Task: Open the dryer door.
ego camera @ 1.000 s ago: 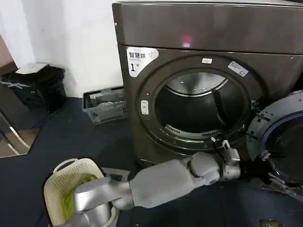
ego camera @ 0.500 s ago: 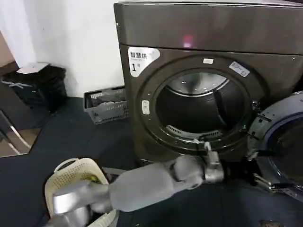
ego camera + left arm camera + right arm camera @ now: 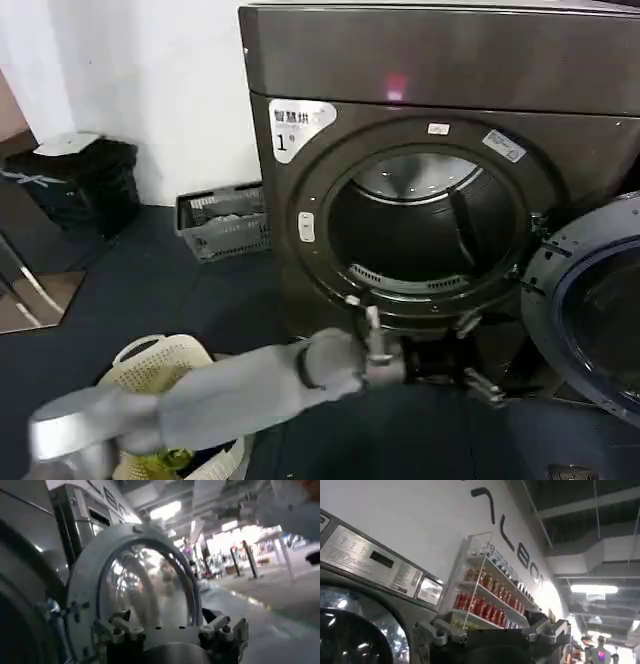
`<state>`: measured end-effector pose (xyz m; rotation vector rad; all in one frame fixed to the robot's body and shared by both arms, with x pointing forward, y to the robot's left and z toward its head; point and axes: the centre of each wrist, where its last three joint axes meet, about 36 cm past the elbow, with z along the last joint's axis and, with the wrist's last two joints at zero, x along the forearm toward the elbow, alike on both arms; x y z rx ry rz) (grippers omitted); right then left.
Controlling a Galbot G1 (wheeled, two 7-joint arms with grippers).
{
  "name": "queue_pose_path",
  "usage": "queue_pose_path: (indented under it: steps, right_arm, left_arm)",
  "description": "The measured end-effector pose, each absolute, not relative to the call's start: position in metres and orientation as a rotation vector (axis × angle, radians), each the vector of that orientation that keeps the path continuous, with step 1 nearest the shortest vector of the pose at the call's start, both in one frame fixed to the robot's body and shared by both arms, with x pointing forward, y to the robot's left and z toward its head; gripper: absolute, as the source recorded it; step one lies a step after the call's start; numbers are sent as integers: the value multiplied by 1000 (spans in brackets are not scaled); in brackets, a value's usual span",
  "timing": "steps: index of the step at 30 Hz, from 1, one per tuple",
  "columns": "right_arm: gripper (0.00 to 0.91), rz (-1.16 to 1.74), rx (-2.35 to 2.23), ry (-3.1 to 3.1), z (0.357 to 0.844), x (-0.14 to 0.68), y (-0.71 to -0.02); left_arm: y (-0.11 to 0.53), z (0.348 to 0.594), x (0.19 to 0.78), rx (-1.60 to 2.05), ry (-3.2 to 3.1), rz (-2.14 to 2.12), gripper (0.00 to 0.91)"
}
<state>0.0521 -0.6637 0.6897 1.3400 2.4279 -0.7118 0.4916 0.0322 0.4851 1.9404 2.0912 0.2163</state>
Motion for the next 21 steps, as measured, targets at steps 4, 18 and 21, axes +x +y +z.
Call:
queue_pose_path:
  steps: [4,18,21]
  right_arm:
    - [907,-723,1351,2411,692,51,-662]
    - [907,-719,1347,2404,690,54,-662]
    - [907,-727,1351,2406,689,56,-662]
  left_arm:
    - [66,473,491,1913,2135,303,907]
    - [215,458,494,1794,2310,767,907]
    - [245,464,495,1742,2376,841,907]
